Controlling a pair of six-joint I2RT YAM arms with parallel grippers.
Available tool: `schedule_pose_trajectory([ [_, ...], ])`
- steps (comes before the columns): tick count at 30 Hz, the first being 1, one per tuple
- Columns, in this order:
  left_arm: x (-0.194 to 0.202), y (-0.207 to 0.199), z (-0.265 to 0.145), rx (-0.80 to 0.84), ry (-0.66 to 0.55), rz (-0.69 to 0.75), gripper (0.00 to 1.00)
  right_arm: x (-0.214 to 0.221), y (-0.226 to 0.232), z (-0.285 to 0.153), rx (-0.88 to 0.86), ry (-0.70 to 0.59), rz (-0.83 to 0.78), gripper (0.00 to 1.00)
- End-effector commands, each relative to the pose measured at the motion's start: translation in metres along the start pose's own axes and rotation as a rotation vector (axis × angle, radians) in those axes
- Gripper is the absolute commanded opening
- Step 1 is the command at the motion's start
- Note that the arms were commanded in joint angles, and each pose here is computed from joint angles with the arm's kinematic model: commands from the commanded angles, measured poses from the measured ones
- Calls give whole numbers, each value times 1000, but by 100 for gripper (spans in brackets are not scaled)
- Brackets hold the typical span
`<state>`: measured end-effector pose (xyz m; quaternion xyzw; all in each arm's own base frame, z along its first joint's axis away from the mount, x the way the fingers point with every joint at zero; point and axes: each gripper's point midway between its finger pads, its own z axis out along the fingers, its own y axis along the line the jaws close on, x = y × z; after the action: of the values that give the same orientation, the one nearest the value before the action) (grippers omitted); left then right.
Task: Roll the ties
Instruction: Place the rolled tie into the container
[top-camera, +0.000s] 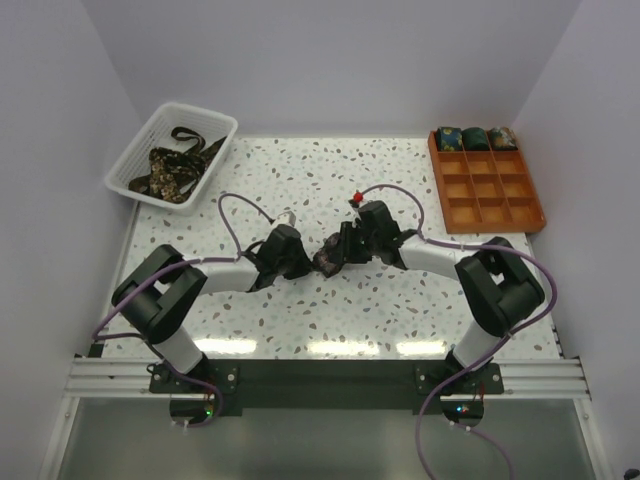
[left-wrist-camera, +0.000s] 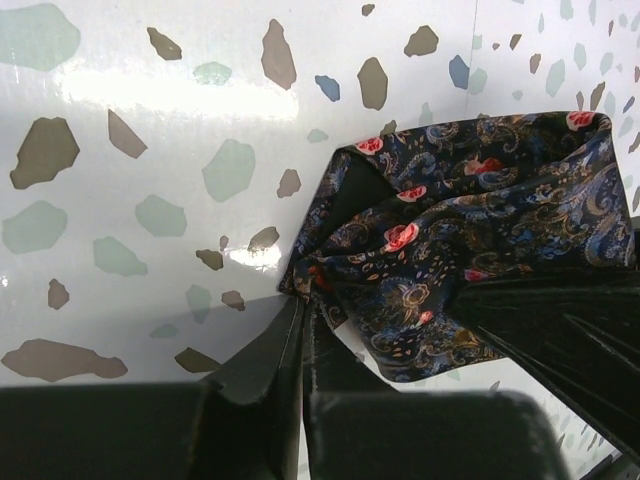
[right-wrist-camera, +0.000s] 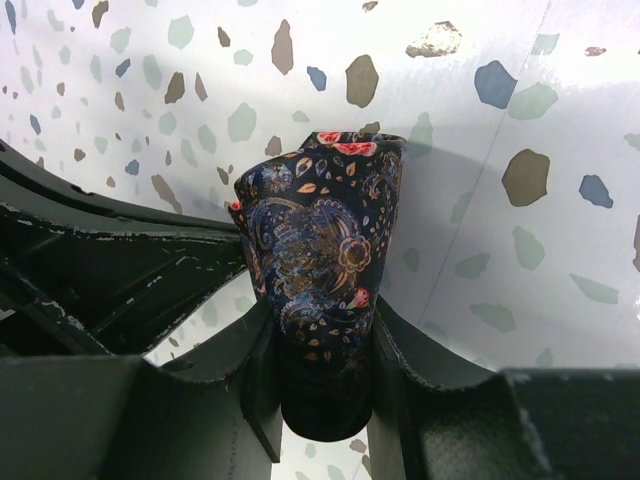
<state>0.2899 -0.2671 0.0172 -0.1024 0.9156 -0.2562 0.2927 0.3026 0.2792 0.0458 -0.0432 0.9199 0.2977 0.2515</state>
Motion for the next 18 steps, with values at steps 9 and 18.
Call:
schedule_pose_trajectory([
  [9,17,9,4,-28,46,21,0,-24,5,-6,1,-128,45,0],
  [18,11,3,-10,-16,23,-3,19,-20,-22,-6,149,-118,-29,0],
])
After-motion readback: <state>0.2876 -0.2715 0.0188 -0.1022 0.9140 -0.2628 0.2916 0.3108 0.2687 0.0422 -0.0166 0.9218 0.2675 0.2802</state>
